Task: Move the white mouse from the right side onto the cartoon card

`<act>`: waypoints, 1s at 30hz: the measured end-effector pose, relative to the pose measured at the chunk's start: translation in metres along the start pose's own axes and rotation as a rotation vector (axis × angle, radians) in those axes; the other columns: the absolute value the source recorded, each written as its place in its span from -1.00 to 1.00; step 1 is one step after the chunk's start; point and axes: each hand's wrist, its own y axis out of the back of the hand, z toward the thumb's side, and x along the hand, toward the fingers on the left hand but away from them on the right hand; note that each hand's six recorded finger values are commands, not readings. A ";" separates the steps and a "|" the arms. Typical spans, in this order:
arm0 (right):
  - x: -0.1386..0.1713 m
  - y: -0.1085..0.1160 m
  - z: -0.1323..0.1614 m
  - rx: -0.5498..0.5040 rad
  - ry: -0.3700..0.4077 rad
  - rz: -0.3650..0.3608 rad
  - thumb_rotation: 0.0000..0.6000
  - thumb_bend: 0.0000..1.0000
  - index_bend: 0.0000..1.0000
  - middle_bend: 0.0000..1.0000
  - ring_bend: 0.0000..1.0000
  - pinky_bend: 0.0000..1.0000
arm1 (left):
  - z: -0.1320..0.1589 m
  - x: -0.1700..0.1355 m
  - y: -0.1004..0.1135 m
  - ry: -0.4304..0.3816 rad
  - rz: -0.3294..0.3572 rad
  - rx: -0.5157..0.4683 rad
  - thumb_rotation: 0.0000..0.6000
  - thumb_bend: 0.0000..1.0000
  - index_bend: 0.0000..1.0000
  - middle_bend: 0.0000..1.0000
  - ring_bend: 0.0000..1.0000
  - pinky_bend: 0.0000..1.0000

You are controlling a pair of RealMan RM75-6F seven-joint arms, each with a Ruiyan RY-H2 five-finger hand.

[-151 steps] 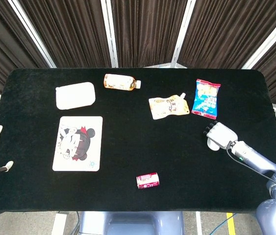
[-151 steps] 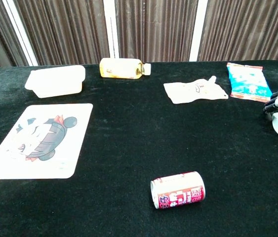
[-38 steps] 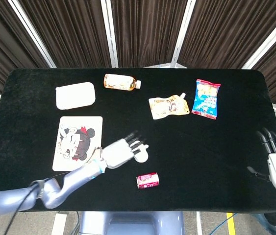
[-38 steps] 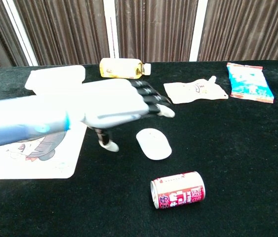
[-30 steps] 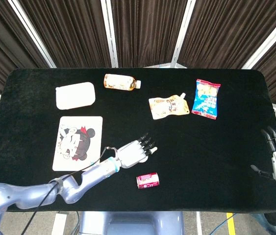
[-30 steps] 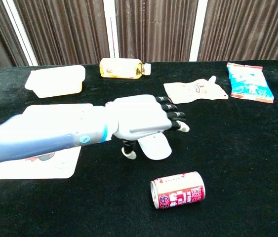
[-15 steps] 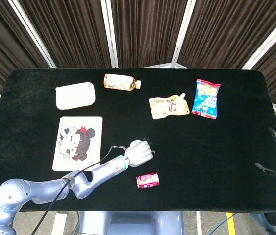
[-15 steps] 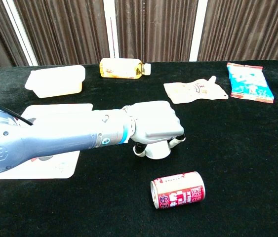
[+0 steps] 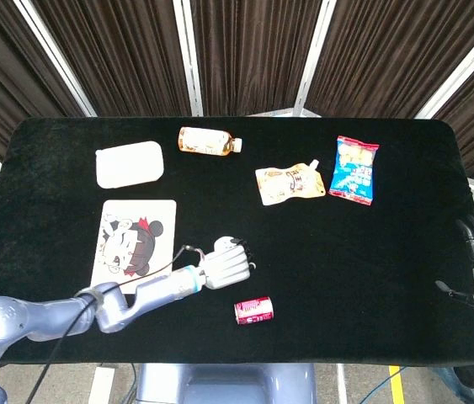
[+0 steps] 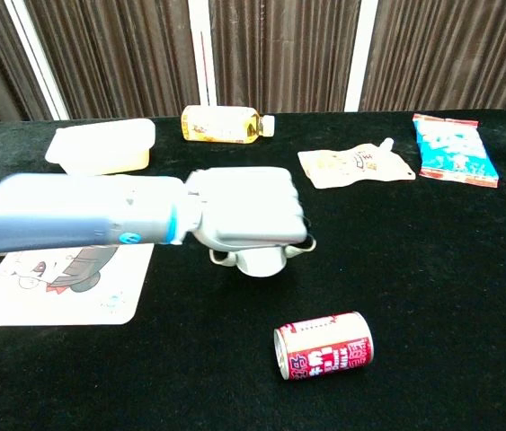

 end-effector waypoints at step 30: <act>-0.002 -0.006 0.017 0.040 0.022 -0.003 1.00 -1.00 -1.00 -1.00 -1.00 -1.00 | -0.047 -0.216 -0.126 -0.117 -0.065 0.032 1.00 -0.36 0.42 -0.07 -0.16 -0.19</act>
